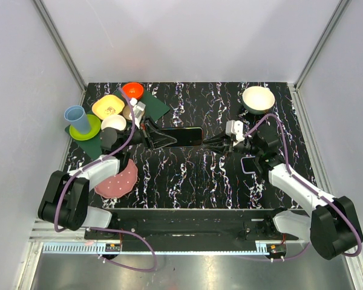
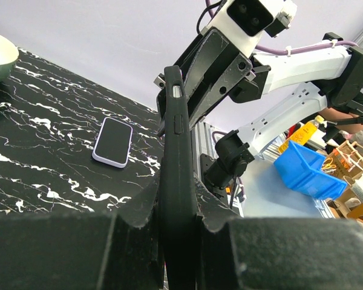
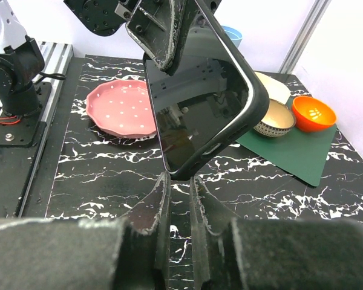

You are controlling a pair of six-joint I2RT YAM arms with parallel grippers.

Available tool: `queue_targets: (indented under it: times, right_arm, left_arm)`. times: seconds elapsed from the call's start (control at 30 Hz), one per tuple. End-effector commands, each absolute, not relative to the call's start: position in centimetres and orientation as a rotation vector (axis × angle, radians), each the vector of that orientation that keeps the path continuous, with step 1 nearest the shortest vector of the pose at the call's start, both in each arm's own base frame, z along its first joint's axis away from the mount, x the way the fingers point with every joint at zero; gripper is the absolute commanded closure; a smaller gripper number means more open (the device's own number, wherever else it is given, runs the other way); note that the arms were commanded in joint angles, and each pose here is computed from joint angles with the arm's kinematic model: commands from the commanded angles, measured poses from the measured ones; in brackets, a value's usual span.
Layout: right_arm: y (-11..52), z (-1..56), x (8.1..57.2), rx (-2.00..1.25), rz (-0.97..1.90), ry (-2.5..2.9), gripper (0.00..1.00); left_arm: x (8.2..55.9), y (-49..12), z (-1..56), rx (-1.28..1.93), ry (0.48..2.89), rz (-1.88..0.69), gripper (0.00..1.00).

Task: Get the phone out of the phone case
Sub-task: Remove the phone case from the phone.

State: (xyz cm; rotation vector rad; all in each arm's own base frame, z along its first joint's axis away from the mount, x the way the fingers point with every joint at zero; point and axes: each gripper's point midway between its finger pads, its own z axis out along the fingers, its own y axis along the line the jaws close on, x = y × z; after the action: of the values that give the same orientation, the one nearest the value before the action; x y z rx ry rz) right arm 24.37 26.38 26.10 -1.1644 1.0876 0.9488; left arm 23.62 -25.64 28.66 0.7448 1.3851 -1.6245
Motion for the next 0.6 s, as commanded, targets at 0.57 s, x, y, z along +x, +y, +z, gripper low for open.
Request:
queue_targets:
  times: [0.57]
  right_arm:
    - [25.8, 26.7, 27.7, -1.090, 0.733, 1.084, 1.00]
  left_arm:
    - [19.8, -26.6, 32.8, 0.950, 1.136, -1.637, 1.00]
